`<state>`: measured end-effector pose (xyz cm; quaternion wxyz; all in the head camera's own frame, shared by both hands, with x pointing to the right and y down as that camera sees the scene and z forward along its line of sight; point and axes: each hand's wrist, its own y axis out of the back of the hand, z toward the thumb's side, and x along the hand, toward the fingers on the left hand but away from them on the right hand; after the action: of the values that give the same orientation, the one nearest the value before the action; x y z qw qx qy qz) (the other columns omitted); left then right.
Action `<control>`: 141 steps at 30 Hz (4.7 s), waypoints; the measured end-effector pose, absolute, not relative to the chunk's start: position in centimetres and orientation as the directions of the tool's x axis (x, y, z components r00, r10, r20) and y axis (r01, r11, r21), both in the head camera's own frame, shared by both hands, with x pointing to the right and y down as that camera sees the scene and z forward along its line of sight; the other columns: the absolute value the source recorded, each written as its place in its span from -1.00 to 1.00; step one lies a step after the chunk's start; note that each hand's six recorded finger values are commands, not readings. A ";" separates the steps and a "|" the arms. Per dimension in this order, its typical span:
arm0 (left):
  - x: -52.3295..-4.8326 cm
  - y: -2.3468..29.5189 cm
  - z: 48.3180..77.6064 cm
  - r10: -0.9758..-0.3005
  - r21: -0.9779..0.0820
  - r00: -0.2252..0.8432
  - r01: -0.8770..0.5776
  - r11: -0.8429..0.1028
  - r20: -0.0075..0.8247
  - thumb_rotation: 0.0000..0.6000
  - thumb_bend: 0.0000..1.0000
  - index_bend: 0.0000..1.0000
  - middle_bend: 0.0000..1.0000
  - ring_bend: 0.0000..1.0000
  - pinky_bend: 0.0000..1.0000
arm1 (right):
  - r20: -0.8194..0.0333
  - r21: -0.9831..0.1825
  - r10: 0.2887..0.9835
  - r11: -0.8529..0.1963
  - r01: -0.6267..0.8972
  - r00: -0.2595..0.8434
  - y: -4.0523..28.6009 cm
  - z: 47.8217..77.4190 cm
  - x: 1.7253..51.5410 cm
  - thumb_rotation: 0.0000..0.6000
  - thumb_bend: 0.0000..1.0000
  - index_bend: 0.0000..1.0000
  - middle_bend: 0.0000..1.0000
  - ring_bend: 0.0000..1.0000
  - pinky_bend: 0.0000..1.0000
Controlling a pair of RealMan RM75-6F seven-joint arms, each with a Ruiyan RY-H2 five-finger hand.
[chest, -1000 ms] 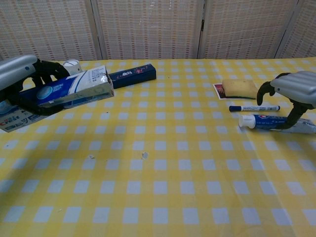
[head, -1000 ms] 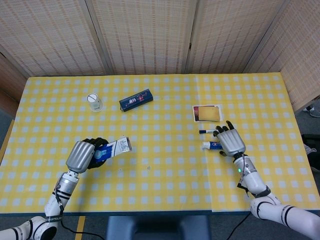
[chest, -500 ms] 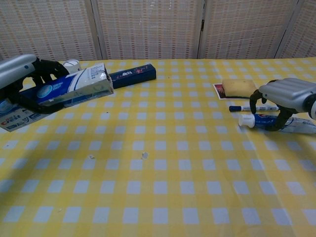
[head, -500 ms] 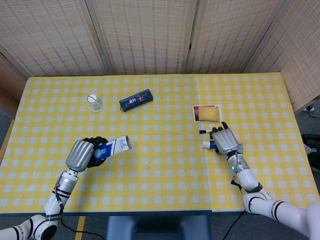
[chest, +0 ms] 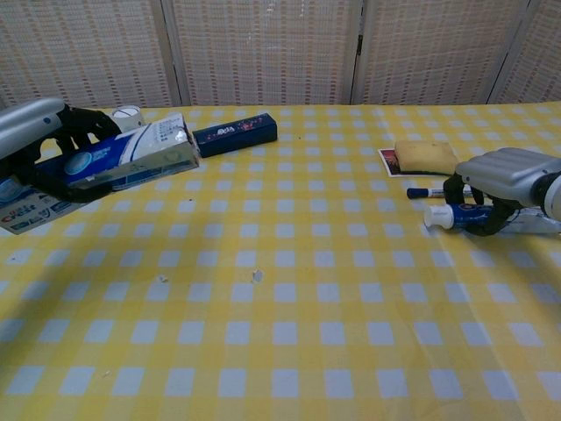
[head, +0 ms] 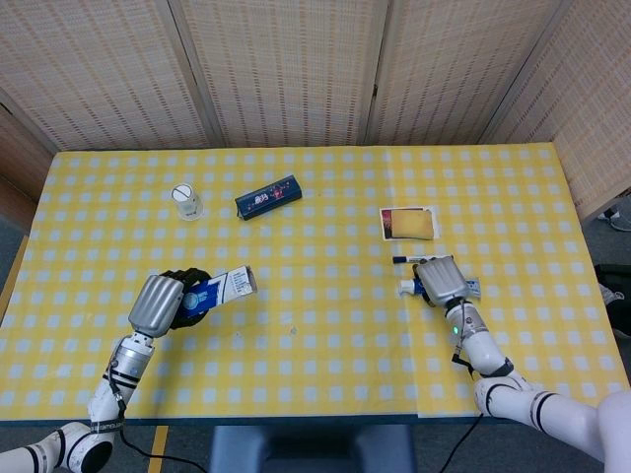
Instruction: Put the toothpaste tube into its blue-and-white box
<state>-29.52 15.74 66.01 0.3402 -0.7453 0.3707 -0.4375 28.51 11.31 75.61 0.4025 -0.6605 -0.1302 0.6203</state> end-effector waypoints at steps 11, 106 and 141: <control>-29.4 15.8 66.2 -0.853 -0.832 0.337 -0.258 -0.490 0.398 1.00 -0.29 0.13 0.30 0.13 0.10 | -0.584 -0.811 0.768 -0.539 -0.229 0.262 9.8 73.4 28.1 1.00 0.13 0.41 0.07 0.29 0.70; -19.7 18.7 61.3 -0.871 -0.669 0.390 -0.565 -0.483 0.300 1.00 -0.29 0.15 0.32 0.14 0.10 | -0.313 0.478 0.821 -0.299 0.826 0.478 7.4 60.1 14.1 1.00 0.29 0.44 0.06 0.43 0.84; -21.2 16.0 60.0 -0.934 -0.624 0.279 -0.696 -0.357 0.223 1.00 -0.30 0.17 0.33 0.15 0.10 | -0.317 0.548 0.820 -0.253 0.798 0.477 10.4 62.6 12.3 1.00 0.29 0.44 0.07 0.43 0.85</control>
<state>-21.20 15.98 59.96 0.2081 -0.7722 0.5276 -0.2864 12.31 10.41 62.64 -0.3354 -0.7913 -0.5110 -0.0165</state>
